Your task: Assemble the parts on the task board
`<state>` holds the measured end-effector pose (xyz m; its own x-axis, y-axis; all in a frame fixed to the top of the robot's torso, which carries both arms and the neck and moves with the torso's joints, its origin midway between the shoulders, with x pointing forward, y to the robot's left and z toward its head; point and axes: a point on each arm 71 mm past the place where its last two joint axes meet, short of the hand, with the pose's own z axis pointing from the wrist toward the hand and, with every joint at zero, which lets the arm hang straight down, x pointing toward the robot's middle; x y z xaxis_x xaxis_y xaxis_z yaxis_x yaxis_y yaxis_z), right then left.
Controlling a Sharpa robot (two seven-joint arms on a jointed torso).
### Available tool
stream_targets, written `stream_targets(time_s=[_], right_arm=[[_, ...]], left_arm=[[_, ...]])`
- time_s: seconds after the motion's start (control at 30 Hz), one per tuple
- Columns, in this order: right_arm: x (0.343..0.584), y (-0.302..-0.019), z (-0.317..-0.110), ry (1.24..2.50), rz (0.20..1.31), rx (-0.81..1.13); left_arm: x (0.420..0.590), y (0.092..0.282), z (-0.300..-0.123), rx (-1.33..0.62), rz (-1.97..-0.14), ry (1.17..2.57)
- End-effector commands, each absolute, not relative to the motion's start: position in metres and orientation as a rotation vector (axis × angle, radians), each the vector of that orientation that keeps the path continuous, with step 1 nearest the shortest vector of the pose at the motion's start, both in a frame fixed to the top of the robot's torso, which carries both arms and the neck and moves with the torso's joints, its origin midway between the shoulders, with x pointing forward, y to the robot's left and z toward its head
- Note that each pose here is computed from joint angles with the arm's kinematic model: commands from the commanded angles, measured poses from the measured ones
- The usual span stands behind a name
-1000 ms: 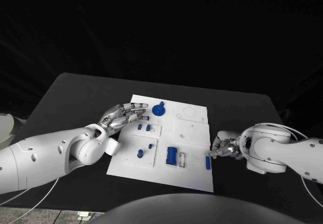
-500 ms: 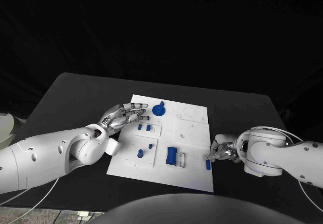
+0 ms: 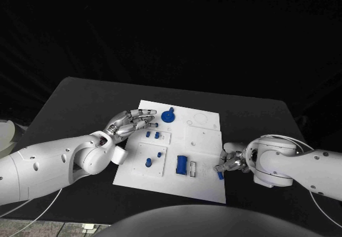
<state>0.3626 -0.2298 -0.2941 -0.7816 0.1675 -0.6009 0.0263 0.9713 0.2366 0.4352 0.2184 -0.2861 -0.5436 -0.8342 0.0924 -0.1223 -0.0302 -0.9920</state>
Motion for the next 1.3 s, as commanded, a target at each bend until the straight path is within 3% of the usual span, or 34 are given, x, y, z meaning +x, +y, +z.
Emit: stream_targets(time_s=[0.03, 0.5, 0.93, 1.3], right_arm=[[0.359, -0.230, -0.302, 2.481, 0.267, 0.130], [0.359, -0.226, -0.299, 2.435, 0.317, 0.219], [0.356, -0.214, -0.293, 2.559, 0.543, 0.748], [0.359, -0.199, -0.297, 2.596, 0.593, 0.826]], left_arm=[[0.434, 0.216, -0.286, -1.005, -1.650, 1.690], [0.434, 0.216, -0.287, -1.008, -1.652, 1.695], [0.433, 0.214, -0.288, -1.010, -1.652, 1.699], [0.433, 0.211, -0.288, -1.008, -1.658, 1.703]])
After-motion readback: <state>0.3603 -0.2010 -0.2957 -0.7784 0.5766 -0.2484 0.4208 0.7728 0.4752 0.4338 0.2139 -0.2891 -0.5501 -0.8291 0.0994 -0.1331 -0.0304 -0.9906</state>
